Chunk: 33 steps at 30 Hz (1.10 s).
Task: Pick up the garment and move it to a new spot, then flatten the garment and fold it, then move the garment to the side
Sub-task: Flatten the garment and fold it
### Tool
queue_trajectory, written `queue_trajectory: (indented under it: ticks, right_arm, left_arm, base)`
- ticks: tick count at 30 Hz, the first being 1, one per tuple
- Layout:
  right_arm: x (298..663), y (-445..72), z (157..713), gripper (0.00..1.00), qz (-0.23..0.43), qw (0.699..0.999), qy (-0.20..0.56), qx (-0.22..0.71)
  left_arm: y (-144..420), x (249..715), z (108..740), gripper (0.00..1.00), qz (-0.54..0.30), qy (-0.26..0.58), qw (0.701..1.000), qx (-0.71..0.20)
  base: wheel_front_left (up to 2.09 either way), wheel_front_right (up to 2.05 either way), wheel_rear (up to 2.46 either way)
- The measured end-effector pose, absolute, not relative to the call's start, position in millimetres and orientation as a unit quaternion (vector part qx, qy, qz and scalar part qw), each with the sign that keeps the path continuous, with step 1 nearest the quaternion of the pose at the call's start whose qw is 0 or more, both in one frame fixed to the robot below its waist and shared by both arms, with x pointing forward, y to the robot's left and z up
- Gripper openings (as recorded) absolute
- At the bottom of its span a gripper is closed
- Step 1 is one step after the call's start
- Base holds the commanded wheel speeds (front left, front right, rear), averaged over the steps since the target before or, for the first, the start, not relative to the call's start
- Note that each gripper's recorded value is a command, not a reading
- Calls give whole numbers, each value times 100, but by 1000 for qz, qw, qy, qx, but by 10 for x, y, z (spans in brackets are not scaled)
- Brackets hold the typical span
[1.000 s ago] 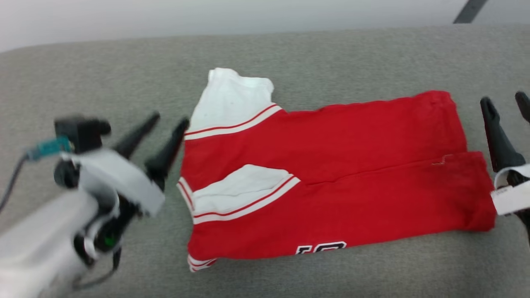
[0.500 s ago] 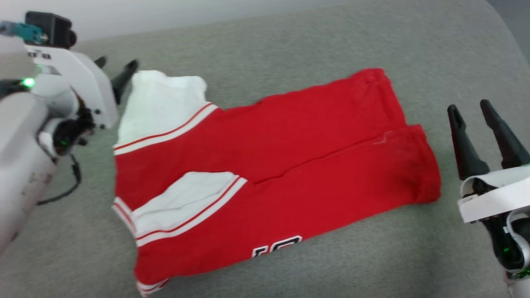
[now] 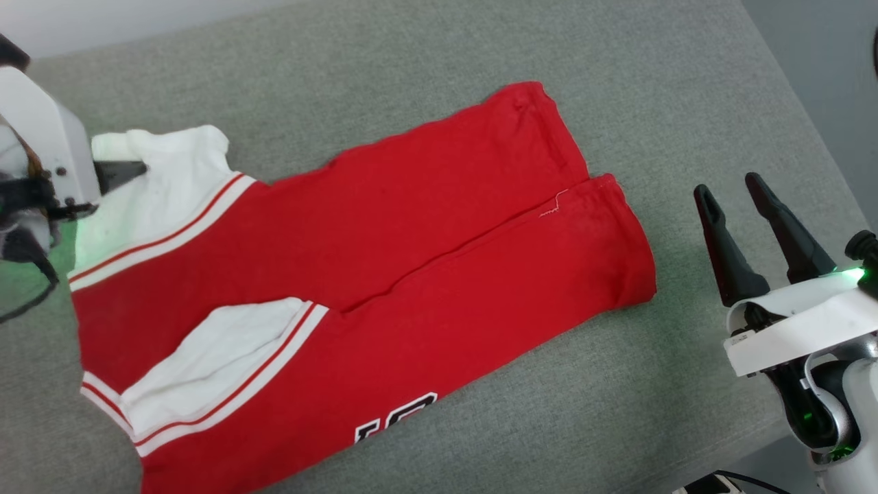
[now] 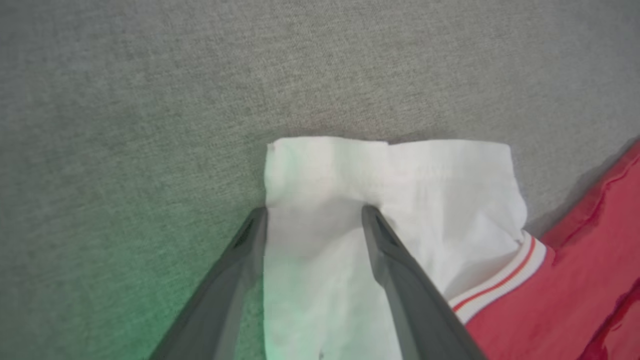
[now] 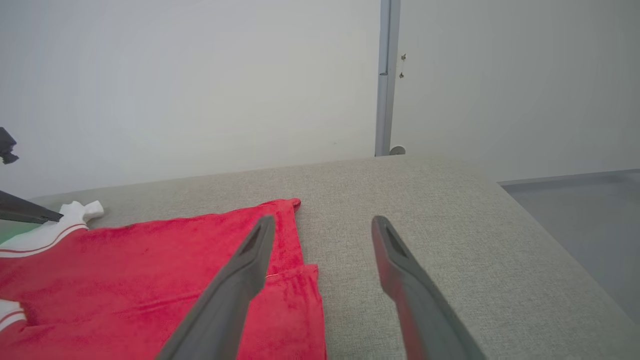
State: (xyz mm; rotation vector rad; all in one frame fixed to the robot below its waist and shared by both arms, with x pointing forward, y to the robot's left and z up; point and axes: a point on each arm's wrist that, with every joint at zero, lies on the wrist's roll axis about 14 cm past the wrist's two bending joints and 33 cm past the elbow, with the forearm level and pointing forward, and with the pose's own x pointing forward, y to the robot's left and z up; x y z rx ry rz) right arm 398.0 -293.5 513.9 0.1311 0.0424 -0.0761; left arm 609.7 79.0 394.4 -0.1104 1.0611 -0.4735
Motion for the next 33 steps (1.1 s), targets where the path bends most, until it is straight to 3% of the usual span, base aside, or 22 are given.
queue_trajectory:
  ticks: [1,2,3,11,19,26,33]
  right_arm:
    - [3973,-2956,5128,100,-41,997,23,64]
    - [3971,-2970,5120,100,-43,997,24,63]
    - [3971,-2977,5106,100,-43,997,27,64]
    - [4324,-2808,5140,100,19,996,82,31]
    - [4847,-2502,4786,100,92,956,277,33]
    - [5129,-2474,4476,100,97,907,408,25]
    - [5356,-2587,4223,100,67,887,458,14]
  left_arm:
    - [770,6098,3925,56,-226,505,831,-53]
    - [758,6099,3909,39,-229,507,830,-52]
    - [754,6097,3903,0,-231,507,829,-51]
    - [658,6018,3927,0,-253,493,831,-47]
    - [592,5960,4001,0,-279,477,833,-38]
    - [652,5914,3993,0,-288,470,833,-41]
    - [708,5901,3958,0,-295,464,834,-44]
  base:
    - [0,0,0]
    - [0,0,0]
    - [0,0,0]
    - [0,0,0]
    - [0,0,0]
    - [0,0,0]
    - [0,0,0]
